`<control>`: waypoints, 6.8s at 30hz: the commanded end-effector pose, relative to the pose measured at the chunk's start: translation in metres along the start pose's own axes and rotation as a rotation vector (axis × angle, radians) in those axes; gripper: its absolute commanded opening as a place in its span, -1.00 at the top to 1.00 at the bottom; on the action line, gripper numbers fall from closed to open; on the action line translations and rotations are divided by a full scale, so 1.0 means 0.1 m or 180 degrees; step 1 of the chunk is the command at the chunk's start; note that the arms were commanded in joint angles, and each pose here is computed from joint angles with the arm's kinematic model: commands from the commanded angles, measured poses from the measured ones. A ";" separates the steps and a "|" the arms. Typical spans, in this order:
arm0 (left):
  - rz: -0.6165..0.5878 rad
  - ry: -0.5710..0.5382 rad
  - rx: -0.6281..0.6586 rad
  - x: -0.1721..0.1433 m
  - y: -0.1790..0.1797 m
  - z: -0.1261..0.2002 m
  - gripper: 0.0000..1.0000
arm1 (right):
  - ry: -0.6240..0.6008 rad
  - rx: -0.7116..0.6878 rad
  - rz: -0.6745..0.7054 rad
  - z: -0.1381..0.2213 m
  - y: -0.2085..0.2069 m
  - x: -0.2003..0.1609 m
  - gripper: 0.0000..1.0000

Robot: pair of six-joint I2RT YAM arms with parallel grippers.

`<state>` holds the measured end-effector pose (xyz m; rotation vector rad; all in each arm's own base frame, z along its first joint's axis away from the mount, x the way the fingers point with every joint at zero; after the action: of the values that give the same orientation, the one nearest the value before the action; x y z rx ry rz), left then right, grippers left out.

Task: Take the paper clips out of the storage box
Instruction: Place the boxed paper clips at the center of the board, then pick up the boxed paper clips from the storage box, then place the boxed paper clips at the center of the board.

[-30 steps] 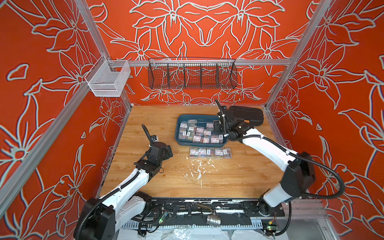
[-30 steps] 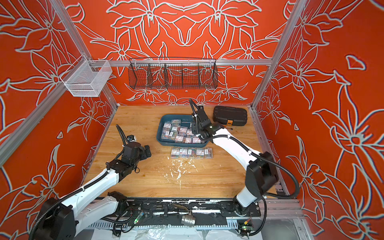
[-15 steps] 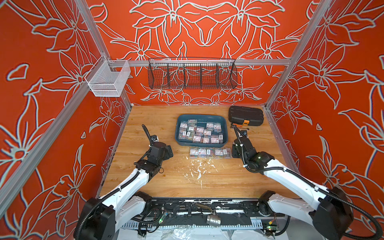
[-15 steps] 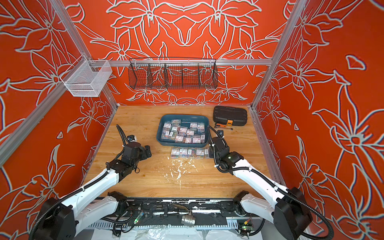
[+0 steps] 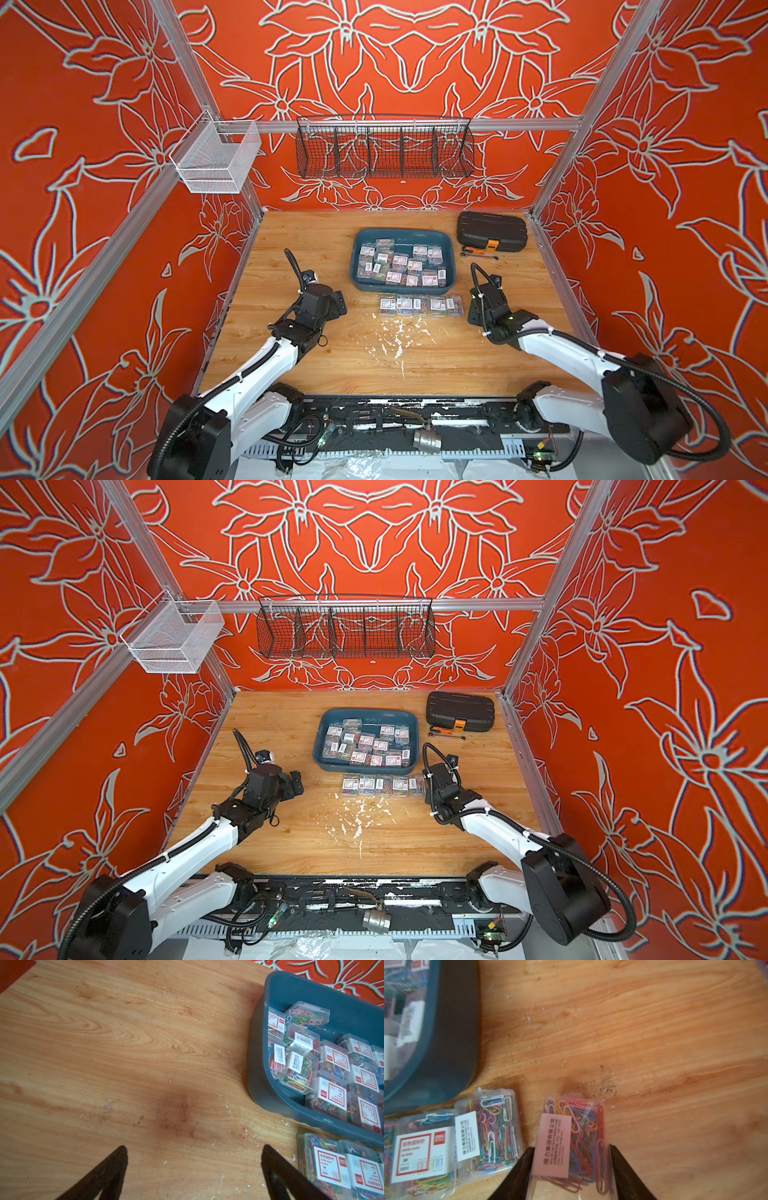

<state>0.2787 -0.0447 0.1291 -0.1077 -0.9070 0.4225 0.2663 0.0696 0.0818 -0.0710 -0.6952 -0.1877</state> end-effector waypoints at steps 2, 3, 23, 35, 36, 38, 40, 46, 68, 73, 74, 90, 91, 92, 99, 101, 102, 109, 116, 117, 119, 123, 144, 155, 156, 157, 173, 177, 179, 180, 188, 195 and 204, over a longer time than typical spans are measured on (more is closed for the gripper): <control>0.0027 -0.0019 0.0018 0.04 0.00 -0.01 -0.95 | 0.0004 0.0122 -0.0147 -0.11 0.11 0.01 0.10; 0.0034 -0.0020 0.0017 0.04 0.00 0.00 -0.95 | 0.0035 0.0119 -0.0133 -0.14 0.13 0.00 0.10; 0.0004 0.0029 0.0002 0.03 -0.03 -0.03 -0.95 | 0.0103 0.0293 -0.0311 -0.17 0.18 0.13 -0.36; 0.0006 0.0025 0.0010 0.03 -0.02 -0.03 -0.95 | -0.0021 0.0345 -0.0423 -0.18 0.06 0.45 -0.09; 0.0004 0.0027 0.0008 0.03 -0.03 -0.04 -0.95 | -0.0024 0.0339 -0.0448 -0.20 0.04 0.45 -0.07; 0.0011 0.0026 0.0034 0.03 -0.02 -0.04 -0.95 | 0.0026 0.0391 -0.0461 -0.25 0.06 0.45 -0.05; 0.0013 0.0024 0.0047 0.04 -0.01 -0.04 -0.95 | 0.0071 0.0524 -0.0444 -0.29 0.14 0.44 -0.03; 0.0025 0.0009 0.0037 0.03 -0.01 -0.03 -0.95 | 0.0257 0.0730 -0.0485 -0.41 0.28 0.37 0.08; 0.0014 0.0068 -0.1188 0.66 -1.01 0.07 -1.00 | -0.0441 0.0091 -0.0416 0.15 -0.19 0.76 -0.14; -0.0147 0.0432 -0.1193 0.87 -1.44 -0.29 -0.89 | -0.0835 -0.0488 -0.0439 0.22 -0.46 0.90 -0.21; -0.0175 0.0491 -0.1205 0.91 -1.53 -0.38 -0.88 | -0.0913 -0.0610 -0.0459 0.21 -0.52 0.92 -0.27; -0.0715 0.1097 -0.0462 0.71 -2.11 -1.79 -0.67 | -0.0662 -0.0493 -0.0284 0.01 -0.37 0.91 -0.30; -0.0764 0.1099 -0.0391 0.68 -2.11 -1.86 -0.67 | -0.0645 -0.0491 -0.0271 0.00 -0.37 0.91 -0.30; -0.0808 0.1076 -0.0313 0.68 -2.11 -1.91 -0.68 | -0.0626 -0.0488 -0.0259 -0.01 -0.35 0.91 -0.29; -0.0951 0.1086 -0.0172 0.58 -2.22 -2.19 -0.73 | -0.0600 -0.0481 -0.0247 -0.03 -0.35 0.91 -0.28; -0.0971 0.1115 -0.0149 0.54 -2.23 -2.25 -0.73 | -0.0603 -0.0475 -0.0248 -0.03 -0.34 0.92 -0.28; -0.0979 0.1116 -0.0136 0.54 -2.23 -2.27 -0.73 | -0.0597 -0.0478 -0.0245 -0.03 -0.34 0.91 -0.28; -0.0991 0.1112 -0.0148 0.48 -2.24 -2.39 -0.68 | -0.0585 -0.0469 -0.0235 -0.04 -0.33 0.92 -0.27; -0.1005 0.1100 -0.0305 0.59 -2.33 -2.25 -0.42 | -0.0574 -0.0475 -0.0231 -0.05 -0.33 0.93 -0.28; -0.0999 0.1078 -0.0327 0.63 -2.35 -2.21 -0.39 | -0.0561 -0.0475 -0.0220 -0.05 -0.32 0.92 -0.27; -0.0980 0.1020 -0.0410 0.72 -2.37 -2.09 -0.37 | -0.0551 -0.0474 -0.0215 -0.06 -0.32 0.93 -0.27; -0.0922 0.0898 -0.0685 0.90 -2.45 -1.74 -0.30 | -0.0571 -0.0473 -0.0225 -0.04 -0.33 0.92 -0.26; -0.0642 0.0331 -0.1664 0.40 -1.30 0.48 -0.22 | -0.0550 -0.0478 -0.0218 -0.06 -0.32 0.92 -0.27; -0.0555 0.0637 -0.2378 -0.54 -0.93 0.56 -0.17 | -0.0538 -0.0482 -0.0221 -0.06 -0.32 0.93 -0.28; -0.0526 0.0645 -0.2387 -0.59 -0.92 0.52 -0.17 | -0.0527 -0.0478 -0.0208 -0.07 -0.31 0.92 -0.28; -0.0518 0.0654 -0.2415 -0.65 -0.90 0.49 -0.17 | -0.0514 -0.0475 -0.0201 -0.08 -0.31 0.92 -0.28; -0.0625 0.0735 -0.2040 -1.04 -0.65 0.08 -0.47 | -0.0484 -0.0463 -0.0178 -0.09 -0.29 0.93 -0.28; -0.0566 0.0767 -0.1952 -1.04 -0.63 0.05 -0.96 | -0.0519 -0.0461 -0.0199 -0.07 -0.30 0.92 -0.30; -0.0497 0.0799 -0.1837 -1.04 -0.60 0.03 -0.95 | -0.0512 -0.0464 -0.0192 -0.08 -0.30 0.93 -0.30; -0.0458 0.0827 -0.1771 -1.03 -0.58 0.02 -0.95 | -0.0499 -0.0466 -0.0188 -0.08 -0.30 0.93 -0.30; -0.0046 0.0815 -0.1332 -0.87 -0.40 0.16 -0.96 | -0.0499 -0.0468 -0.0189 -0.08 -0.30 0.92 -0.30; 0.0578 0.0855 -0.1131 -0.75 -0.24 0.44 -0.95 | -0.0481 -0.0471 -0.0185 -0.09 -0.29 0.94 -0.30; 0.0910 0.1122 -0.0933 -0.83 -0.49 0.54 -0.74 | -0.0457 -0.0489 -0.0174 -0.10 -0.29 0.93 -0.29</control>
<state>0.2049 -0.1278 0.1152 -0.6428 -0.6394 0.4017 0.3338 0.0271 0.1286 -0.2034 -0.8272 -0.2847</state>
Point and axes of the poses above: each gripper's point midway between its finger pads, its own z axis back along the fingers, its own y axis along the line the jaws close on, x = y × z, the point moved 3 cm from there along z, back along the fingers, and after that the axes turned 6 degrees about z, right-handed, at the moved point
